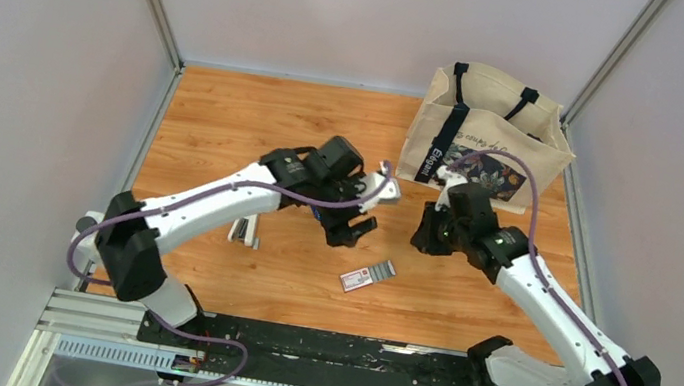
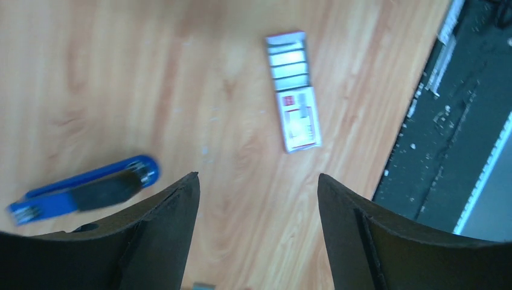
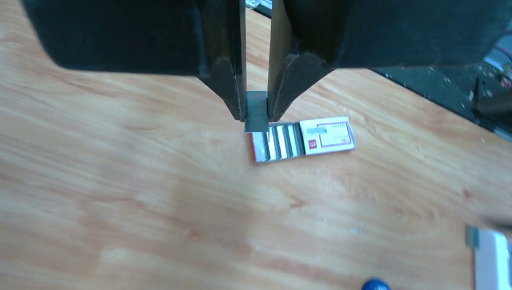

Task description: Unload the staples from the stapler

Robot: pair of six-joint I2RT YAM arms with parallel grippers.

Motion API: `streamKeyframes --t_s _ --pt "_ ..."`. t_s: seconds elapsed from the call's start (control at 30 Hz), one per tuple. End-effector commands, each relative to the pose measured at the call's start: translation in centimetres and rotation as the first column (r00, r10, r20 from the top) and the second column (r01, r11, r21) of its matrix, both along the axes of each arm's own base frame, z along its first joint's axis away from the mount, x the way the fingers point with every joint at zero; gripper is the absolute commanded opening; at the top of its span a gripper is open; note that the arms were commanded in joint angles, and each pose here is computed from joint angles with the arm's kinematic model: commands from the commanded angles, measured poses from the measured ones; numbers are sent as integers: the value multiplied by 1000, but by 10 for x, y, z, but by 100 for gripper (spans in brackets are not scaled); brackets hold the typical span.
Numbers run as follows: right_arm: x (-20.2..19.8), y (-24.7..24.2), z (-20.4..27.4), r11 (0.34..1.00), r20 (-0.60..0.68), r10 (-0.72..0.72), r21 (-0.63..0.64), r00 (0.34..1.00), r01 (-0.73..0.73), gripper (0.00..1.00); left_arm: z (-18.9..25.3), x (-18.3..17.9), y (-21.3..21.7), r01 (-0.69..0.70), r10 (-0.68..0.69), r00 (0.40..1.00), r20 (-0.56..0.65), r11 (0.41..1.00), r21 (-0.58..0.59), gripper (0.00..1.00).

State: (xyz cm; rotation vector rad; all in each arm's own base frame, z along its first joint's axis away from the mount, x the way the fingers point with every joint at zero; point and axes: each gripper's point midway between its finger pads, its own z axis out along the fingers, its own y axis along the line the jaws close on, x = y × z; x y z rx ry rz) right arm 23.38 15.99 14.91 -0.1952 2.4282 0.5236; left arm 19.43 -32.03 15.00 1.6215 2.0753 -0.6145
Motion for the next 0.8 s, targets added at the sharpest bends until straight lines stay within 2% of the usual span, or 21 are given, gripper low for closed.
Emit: streamKeyframes --t_s 0.0,0.3,0.47,0.77 --pt "-6 29 -14 996 3 84 0 996 -84 3 23 2 31 -20 19 999 34 1000 4 79" --pt "-30 59 -52 966 -97 226 -110 969 -236 4 33 5 54 -102 101 994 -29 994 -31 79" --pt "-36 68 -78 945 -155 245 -180 957 -272 5 41 17 68 -163 157 982 -109 985 -50 78" --pt "-37 79 -101 912 -174 281 -259 944 -319 5 37 24 72 -196 188 976 -113 978 -71 77"
